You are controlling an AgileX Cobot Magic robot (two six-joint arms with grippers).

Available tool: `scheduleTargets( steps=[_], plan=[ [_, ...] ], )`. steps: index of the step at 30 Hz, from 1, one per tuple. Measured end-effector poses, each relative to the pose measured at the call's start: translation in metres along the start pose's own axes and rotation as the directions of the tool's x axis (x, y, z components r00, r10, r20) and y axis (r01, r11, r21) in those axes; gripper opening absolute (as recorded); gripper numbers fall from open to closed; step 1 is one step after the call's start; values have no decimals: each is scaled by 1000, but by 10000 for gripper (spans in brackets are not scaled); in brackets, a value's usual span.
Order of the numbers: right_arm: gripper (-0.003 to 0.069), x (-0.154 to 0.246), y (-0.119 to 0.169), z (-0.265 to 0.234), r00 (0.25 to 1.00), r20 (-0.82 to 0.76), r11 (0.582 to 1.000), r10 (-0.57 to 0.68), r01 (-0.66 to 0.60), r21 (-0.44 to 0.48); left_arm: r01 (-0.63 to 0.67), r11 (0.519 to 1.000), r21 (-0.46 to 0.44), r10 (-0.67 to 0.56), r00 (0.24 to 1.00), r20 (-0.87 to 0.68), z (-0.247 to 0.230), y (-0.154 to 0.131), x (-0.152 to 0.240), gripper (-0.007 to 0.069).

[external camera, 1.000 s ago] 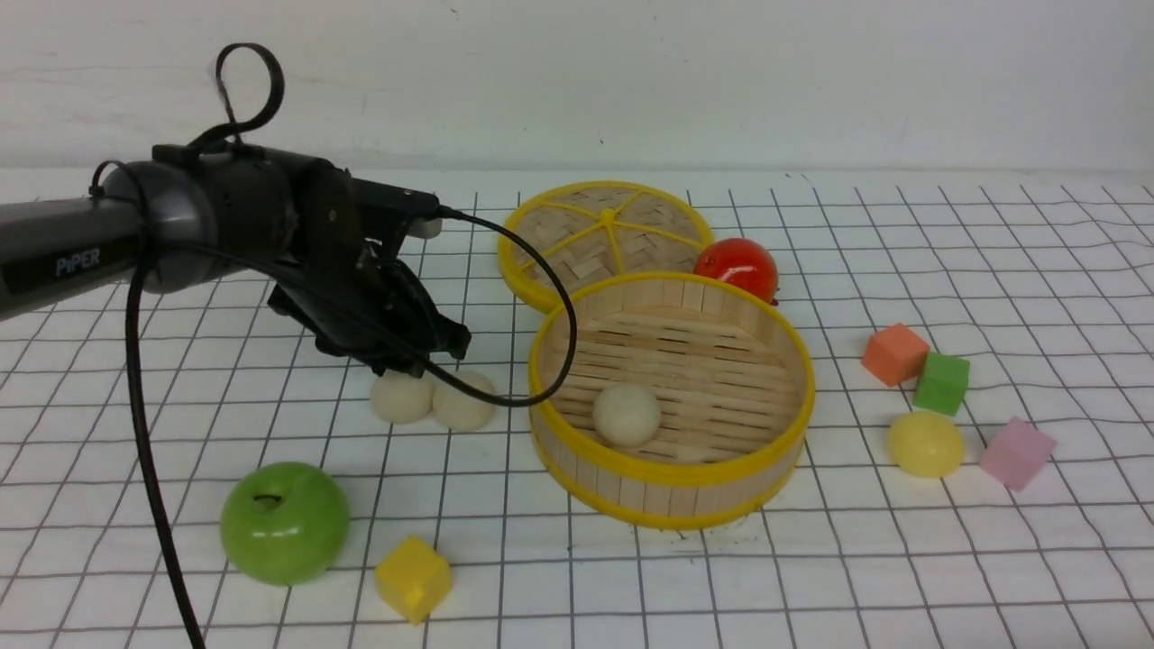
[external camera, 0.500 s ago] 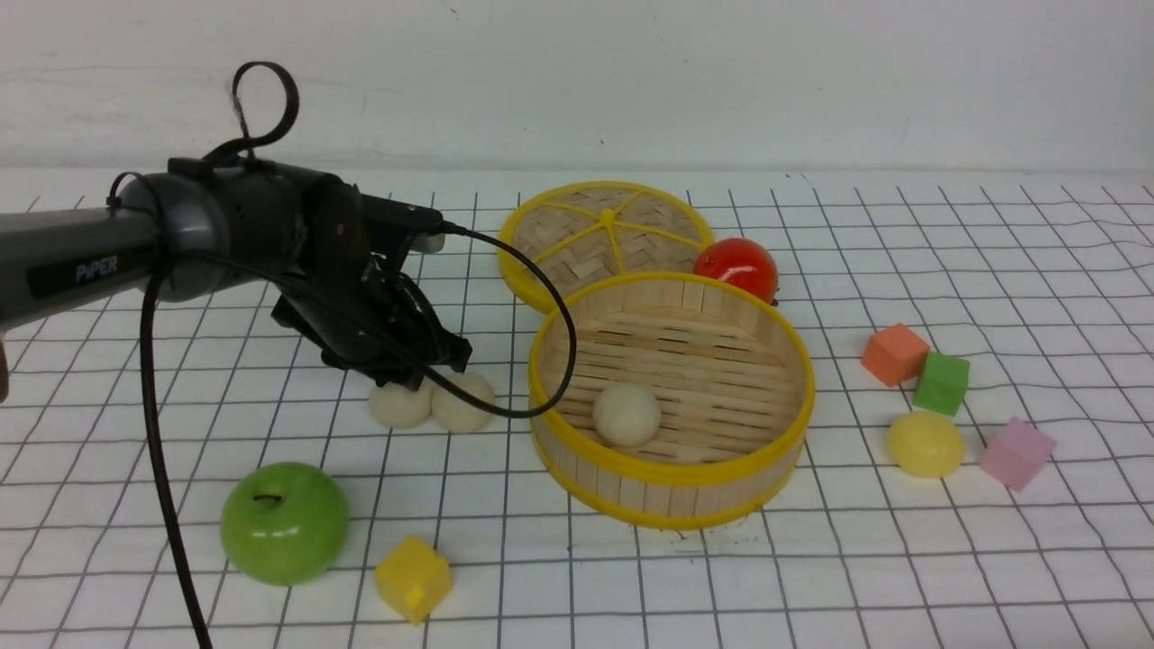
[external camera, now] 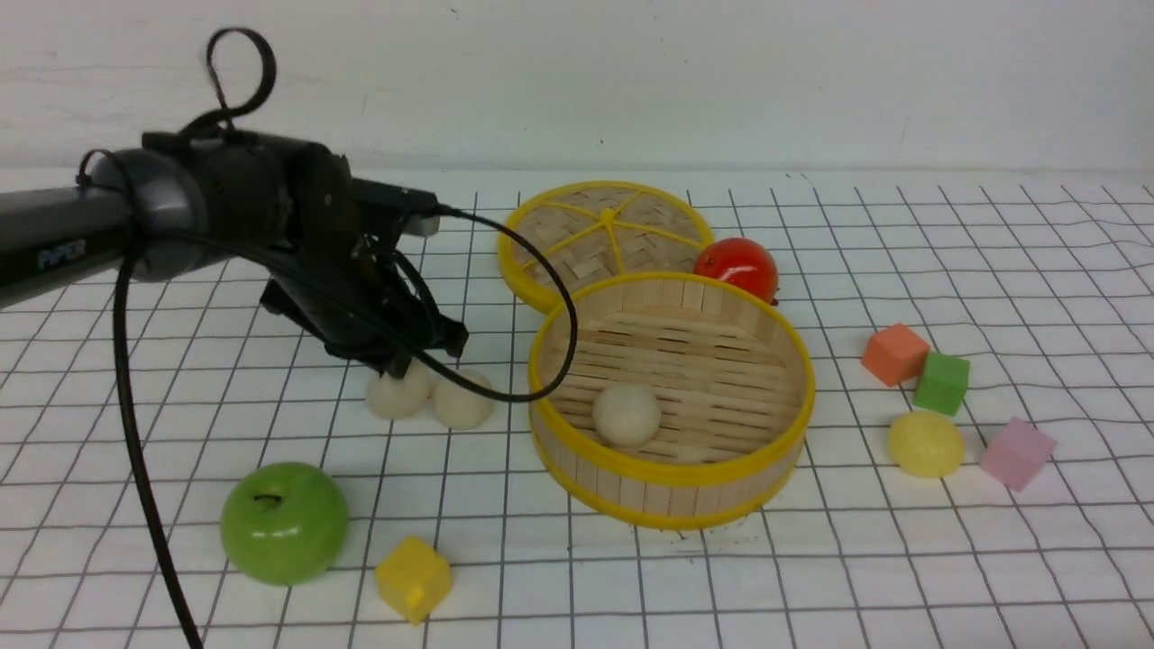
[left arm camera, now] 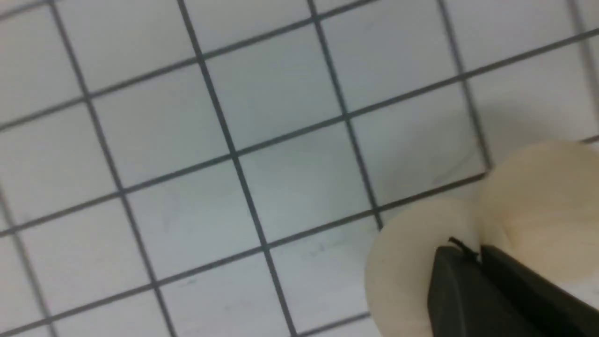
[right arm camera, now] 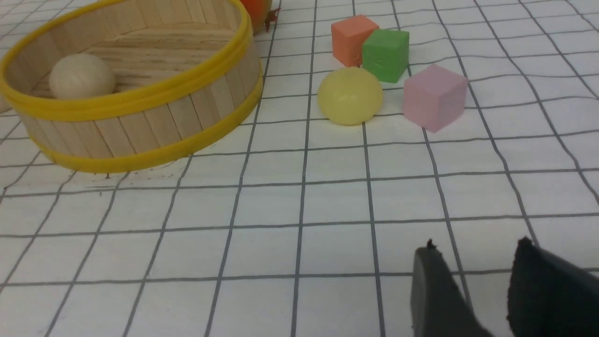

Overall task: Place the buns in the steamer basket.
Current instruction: Use the left arm to grab a steamed stuffed bun, then use the left arm to put the steamed stuffed bun into the steamer

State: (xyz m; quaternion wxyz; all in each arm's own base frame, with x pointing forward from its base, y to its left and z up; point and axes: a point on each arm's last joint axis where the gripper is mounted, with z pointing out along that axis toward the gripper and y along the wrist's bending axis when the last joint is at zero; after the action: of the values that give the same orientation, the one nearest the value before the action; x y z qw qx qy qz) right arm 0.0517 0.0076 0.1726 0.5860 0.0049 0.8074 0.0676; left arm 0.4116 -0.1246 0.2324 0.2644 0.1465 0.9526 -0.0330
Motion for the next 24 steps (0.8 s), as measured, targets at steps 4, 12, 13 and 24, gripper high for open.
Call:
scheduleTargets(
  steps=[4, 12, 13, 24],
  plan=[
    [239, 0, 0, 0, 1000, 0, 1000, 0, 0, 0, -59, 998, 34, 54, 989, 138, -45, -23, -24, -13],
    [239, 0, 0, 0, 1000, 0, 1000, 0, 0, 0, -210, 966, 151, 172, 958, 231, -27, -94, -51, -13],
    [239, 0, 0, 0, 1000, 0, 1000, 0, 0, 0, -212, 965, 152, 176, 959, 221, -11, -97, -52, -12],
    [239, 0, 0, 0, 1000, 0, 1000, 0, 0, 0, -212, 965, 151, 188, 969, 160, 50, -103, -55, 301]
  ],
)
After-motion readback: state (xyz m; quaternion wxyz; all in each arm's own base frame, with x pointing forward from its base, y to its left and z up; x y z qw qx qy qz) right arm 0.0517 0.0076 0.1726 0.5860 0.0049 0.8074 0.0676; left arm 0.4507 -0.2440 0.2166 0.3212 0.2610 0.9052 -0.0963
